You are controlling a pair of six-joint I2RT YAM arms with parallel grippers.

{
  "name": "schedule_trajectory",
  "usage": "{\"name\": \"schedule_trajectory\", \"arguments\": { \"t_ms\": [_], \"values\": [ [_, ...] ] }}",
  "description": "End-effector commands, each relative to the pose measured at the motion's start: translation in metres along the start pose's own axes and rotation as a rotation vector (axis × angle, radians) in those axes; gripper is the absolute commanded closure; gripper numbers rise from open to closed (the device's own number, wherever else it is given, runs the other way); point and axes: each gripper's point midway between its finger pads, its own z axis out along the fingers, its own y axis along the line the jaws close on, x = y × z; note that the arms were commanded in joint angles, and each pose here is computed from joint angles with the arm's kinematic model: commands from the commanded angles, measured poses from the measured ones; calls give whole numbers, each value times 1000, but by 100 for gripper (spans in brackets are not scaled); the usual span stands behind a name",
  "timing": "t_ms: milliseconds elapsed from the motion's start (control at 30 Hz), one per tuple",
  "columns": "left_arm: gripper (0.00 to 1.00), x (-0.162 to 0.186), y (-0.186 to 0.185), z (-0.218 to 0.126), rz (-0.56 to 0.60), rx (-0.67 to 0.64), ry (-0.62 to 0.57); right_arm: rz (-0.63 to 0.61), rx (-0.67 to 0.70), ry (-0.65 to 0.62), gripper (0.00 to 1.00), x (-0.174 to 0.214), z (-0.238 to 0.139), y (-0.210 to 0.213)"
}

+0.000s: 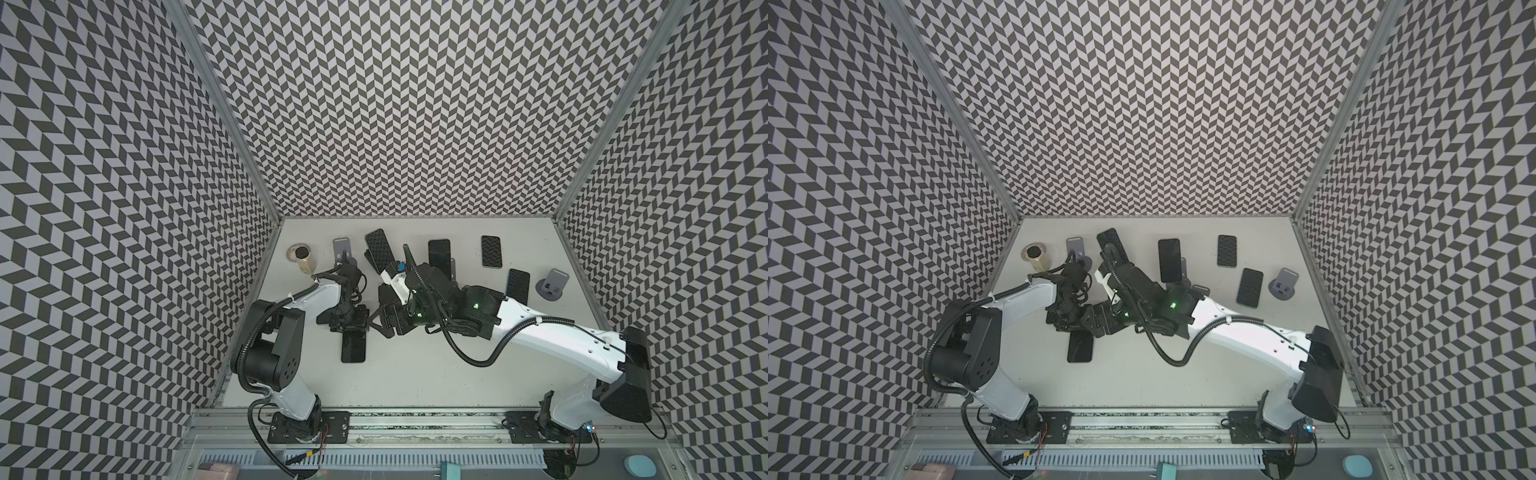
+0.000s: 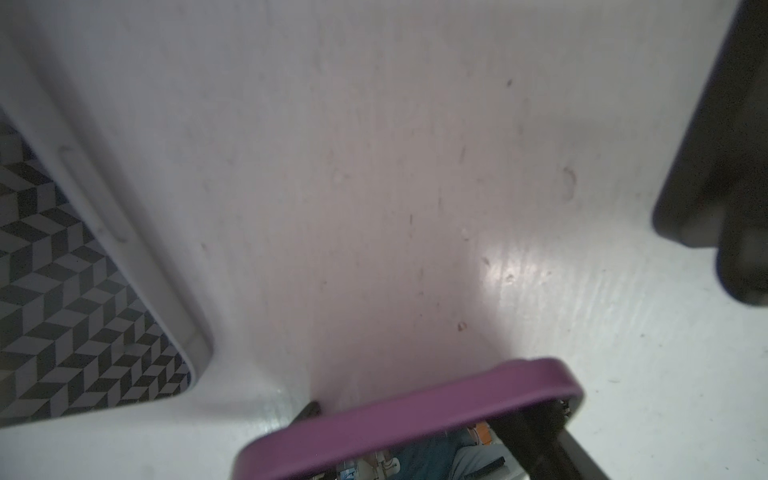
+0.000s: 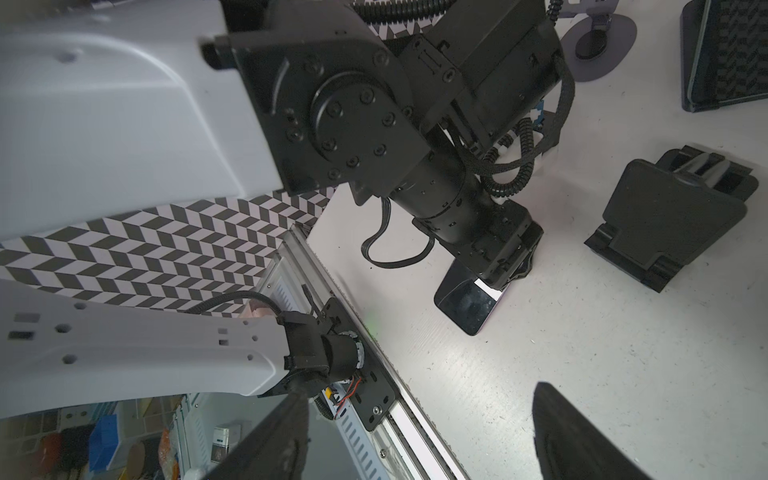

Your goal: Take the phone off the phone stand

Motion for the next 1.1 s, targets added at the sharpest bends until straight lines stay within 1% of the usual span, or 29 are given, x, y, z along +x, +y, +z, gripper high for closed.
{"name": "schedule_trajectory", "arguments": {
  "t_ms": [0, 133, 233, 500, 800, 1067],
  "values": [
    [29, -6, 8, -1, -19, -43, -4, -41, -10, -83, 18, -16, -21, 6],
    [25, -6, 9, 6, -20, -47, 17, -80, 18, -71, 18, -16, -21, 2],
    [25, -5, 11, 9, -25, -58, 26, -91, 41, -64, 17, -14, -20, -3],
    [20, -6, 12, 10, -28, -68, 27, -98, 27, -65, 17, -10, -24, -2],
    [19, -8, 14, 10, -31, -78, 19, -103, 34, -62, 17, -11, -25, -2],
    [19, -11, 13, 2, -24, -75, -7, -89, 31, -78, 17, -14, -26, -2]
  ]
}}
